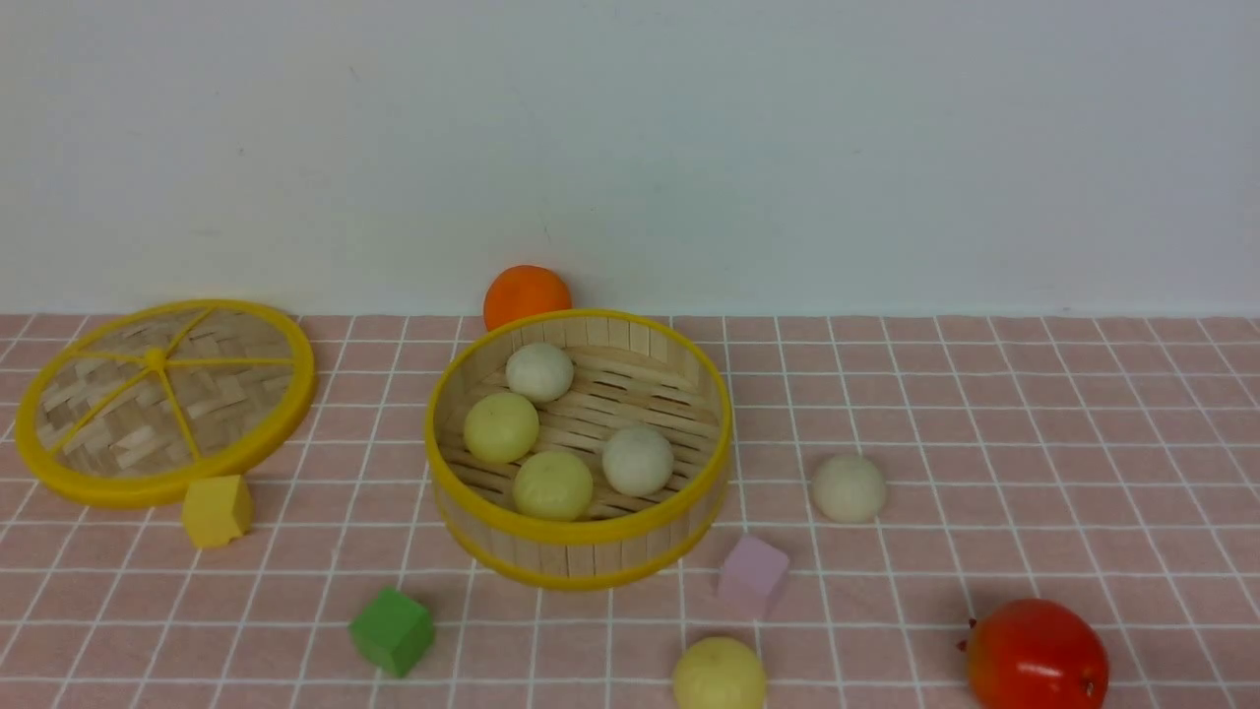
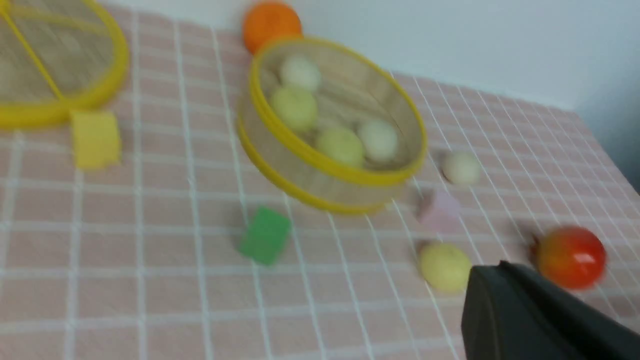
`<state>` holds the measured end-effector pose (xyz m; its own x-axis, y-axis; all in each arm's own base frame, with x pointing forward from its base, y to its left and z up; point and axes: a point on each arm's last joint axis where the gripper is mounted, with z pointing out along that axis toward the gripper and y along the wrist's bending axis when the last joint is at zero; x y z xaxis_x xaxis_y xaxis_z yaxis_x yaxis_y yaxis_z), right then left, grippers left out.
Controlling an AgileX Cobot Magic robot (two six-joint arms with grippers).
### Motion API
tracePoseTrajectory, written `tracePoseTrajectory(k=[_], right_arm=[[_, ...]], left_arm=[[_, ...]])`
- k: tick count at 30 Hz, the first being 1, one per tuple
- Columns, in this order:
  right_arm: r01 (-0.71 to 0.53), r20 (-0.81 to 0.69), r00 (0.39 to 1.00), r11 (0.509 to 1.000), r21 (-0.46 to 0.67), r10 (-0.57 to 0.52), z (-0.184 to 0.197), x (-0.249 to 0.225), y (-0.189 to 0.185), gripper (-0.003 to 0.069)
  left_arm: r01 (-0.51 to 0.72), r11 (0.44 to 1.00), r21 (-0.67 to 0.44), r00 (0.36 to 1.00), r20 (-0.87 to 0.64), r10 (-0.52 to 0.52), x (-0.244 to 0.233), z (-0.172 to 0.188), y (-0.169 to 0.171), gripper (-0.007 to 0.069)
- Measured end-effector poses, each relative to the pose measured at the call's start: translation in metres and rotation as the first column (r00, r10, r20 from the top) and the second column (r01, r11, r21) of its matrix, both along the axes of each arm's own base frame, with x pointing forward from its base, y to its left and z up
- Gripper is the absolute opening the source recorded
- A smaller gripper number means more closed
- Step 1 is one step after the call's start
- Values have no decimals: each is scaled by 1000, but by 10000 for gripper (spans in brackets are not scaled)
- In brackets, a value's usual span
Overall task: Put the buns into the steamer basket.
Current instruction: Use the right arm to grab a steamed stuffed bun
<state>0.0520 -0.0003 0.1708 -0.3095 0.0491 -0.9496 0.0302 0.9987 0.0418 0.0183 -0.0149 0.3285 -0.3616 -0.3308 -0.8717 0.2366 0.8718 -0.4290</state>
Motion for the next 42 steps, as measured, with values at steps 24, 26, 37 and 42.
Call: tracePoseTrajectory(k=[24,26,37,42], right_arm=[[0,0,1000,1000,0,0,0,0,0,239],[0,0,1000,1000,0,0,0,0,0,240],[0,0,1000,1000,0,0,0,0,0,240],[0,16,1000,1000,13,0,1,0,0,240]], left_arm=[[-209,929,306,978,67,198,35,-153,10,13],[-209,929,306,978,67,198,35,-153,10,13],[-209,929,306,978,67,198,35,-153,10,13],[-209,929,306,978,67,198,35,-153,10,15]])
